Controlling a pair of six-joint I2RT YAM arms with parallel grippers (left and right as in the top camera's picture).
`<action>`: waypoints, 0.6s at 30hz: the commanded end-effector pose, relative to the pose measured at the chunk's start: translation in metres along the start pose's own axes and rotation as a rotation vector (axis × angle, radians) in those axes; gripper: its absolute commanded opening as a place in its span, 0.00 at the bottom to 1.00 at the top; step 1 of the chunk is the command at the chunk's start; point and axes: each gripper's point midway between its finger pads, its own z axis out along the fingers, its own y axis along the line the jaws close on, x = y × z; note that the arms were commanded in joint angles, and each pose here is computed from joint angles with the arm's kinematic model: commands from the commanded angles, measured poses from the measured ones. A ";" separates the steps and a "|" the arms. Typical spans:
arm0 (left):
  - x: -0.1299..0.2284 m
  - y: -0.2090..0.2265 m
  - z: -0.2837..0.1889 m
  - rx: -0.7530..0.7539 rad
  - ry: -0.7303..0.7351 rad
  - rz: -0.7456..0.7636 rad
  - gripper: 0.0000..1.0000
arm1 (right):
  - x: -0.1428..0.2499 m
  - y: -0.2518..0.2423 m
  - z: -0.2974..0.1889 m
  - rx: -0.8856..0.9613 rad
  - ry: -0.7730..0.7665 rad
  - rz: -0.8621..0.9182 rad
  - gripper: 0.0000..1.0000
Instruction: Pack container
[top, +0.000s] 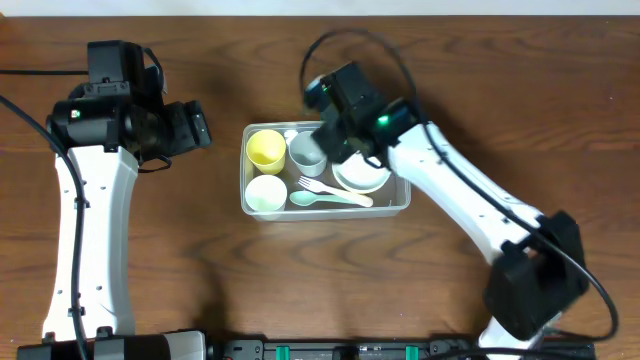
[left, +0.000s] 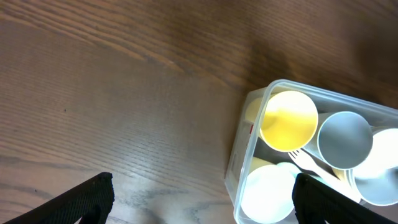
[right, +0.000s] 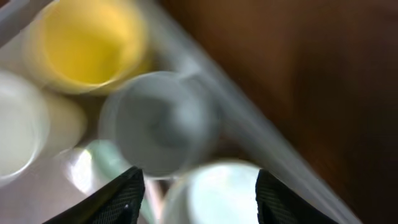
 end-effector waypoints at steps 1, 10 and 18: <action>0.001 0.003 0.004 -0.011 0.009 0.013 0.92 | -0.021 -0.087 -0.074 0.314 -0.196 0.464 0.63; -0.012 -0.003 0.005 0.004 -0.043 0.091 0.92 | 0.021 -0.195 -0.159 0.461 -0.282 0.804 0.65; -0.011 -0.043 0.016 0.037 -0.055 0.322 0.98 | 0.062 -0.247 -0.163 0.469 -0.225 0.842 0.64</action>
